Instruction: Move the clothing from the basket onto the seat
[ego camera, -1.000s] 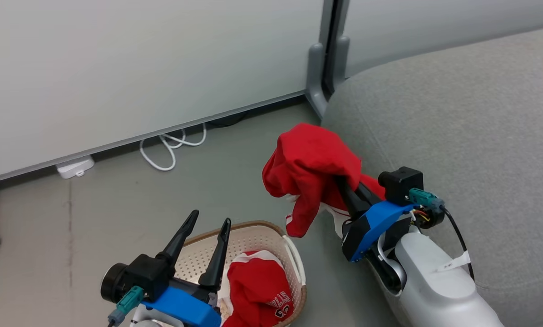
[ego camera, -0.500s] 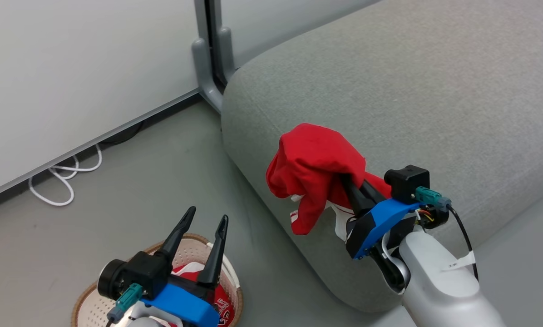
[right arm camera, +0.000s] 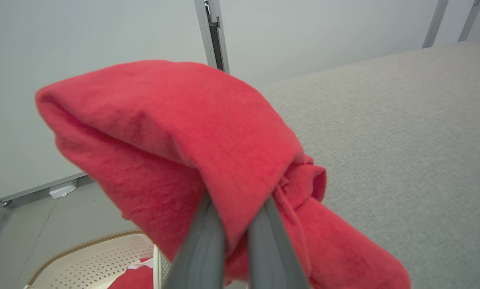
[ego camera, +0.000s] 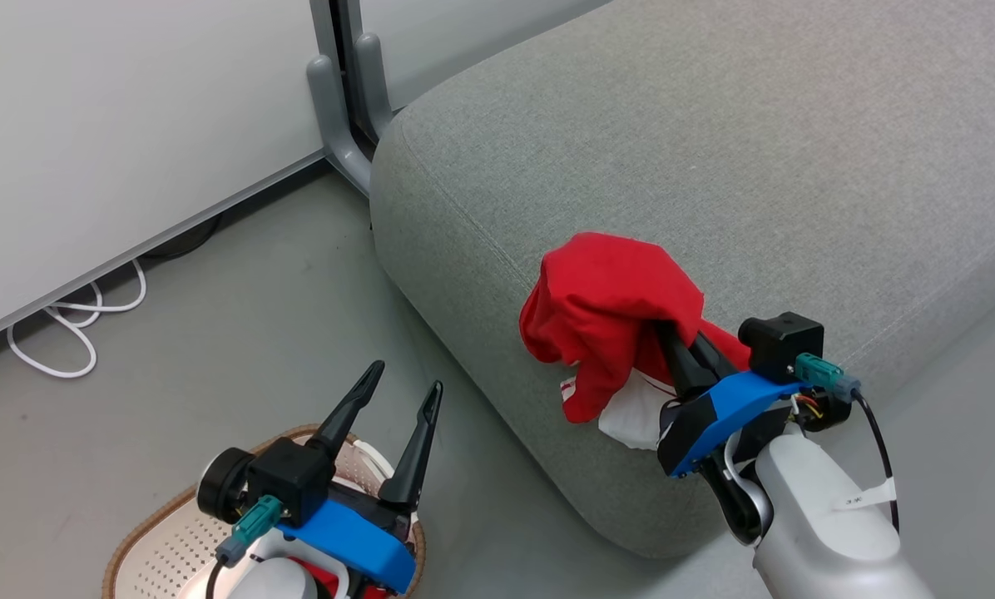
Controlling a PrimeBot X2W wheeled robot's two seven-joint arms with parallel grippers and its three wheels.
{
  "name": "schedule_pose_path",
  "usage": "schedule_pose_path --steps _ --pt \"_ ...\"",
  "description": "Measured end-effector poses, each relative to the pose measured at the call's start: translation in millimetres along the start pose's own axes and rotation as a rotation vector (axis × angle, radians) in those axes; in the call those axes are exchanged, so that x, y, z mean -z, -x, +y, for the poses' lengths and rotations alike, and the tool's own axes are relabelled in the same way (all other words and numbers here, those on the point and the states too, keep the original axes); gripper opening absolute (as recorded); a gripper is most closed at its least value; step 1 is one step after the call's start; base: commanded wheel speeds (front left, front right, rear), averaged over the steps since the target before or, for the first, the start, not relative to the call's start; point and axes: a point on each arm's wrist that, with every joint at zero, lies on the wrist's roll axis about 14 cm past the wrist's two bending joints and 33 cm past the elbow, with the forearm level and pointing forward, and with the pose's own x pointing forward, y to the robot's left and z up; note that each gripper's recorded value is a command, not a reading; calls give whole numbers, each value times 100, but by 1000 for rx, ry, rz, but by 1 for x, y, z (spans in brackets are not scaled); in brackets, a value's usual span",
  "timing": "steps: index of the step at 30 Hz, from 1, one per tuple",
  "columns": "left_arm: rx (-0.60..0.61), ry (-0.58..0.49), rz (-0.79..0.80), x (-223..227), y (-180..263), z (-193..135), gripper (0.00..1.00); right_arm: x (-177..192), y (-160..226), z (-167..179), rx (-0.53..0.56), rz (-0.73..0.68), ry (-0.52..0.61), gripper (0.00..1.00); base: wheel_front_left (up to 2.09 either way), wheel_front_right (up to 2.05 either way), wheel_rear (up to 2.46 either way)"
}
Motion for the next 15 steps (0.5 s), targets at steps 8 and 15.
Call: schedule_pose_path --steps 8,15 --pt "-23 4 -4 0 3 8 100 1 -3 6 -16 6 -8 0 0 0 0" --pt "-39 7 2 9 8 24 100 -32 -44 -8 21 -34 10 0 0 0 0"
